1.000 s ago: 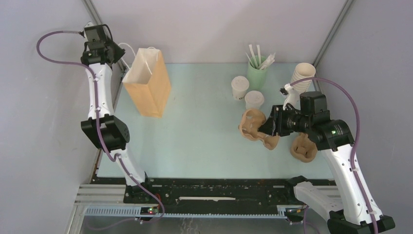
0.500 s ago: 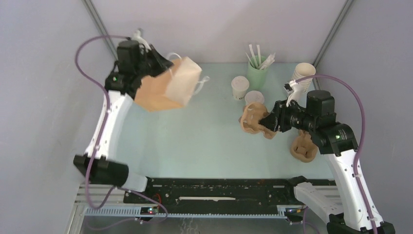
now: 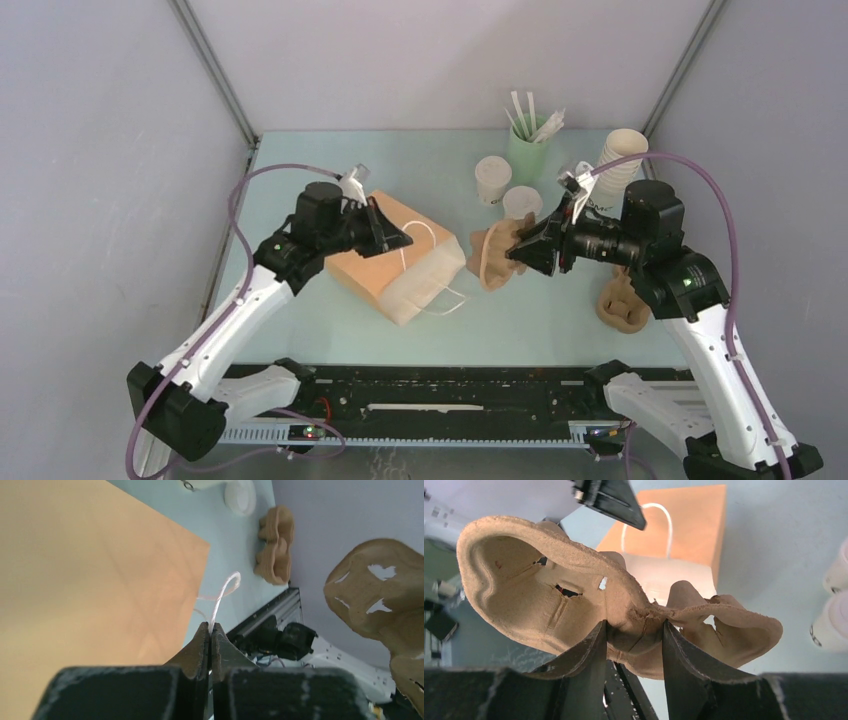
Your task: Pack the takeout coffee
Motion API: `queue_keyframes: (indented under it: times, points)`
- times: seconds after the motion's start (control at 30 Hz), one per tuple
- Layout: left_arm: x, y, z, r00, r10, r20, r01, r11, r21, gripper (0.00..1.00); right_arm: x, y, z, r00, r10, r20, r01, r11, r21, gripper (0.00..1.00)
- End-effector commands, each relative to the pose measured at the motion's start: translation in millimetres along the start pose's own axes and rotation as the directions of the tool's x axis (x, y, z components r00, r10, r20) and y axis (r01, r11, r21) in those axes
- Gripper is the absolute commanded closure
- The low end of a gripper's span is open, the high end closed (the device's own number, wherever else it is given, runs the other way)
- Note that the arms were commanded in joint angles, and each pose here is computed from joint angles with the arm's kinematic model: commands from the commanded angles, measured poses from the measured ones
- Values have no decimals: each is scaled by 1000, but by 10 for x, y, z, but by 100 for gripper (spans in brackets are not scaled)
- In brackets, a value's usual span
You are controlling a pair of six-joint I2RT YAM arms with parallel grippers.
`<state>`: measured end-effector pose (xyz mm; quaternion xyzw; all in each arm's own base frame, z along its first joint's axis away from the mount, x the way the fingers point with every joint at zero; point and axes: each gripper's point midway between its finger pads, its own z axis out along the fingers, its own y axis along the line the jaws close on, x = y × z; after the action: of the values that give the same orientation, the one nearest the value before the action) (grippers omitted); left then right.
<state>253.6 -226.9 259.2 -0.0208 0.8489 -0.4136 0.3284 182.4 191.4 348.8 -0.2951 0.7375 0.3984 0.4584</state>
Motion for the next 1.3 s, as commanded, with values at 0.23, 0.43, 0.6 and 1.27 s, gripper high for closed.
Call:
queue_keyframes:
  times: [0.23, 0.43, 0.6, 1.27]
  points:
    - [101, -489, -392, 998, 46, 34, -52, 981, 187, 100, 370, 611, 444, 884, -447, 135, 461, 794, -396, 63]
    - [134, -539, -499, 999, 24, 23, -28, 981, 194, 100, 465, 705, 652, 856, -466, 223, 515, 738, -436, 63]
    - [126, -572, -547, 999, 35, 6, -36, 983, 182, 100, 587, 708, 833, 862, -464, 205, 502, 721, -478, 65]
    - [49, -614, -564, 998, 58, -28, -53, 990, 134, 100, 1034, 674, 1001, 882, -446, 151, 456, 727, -513, 66]
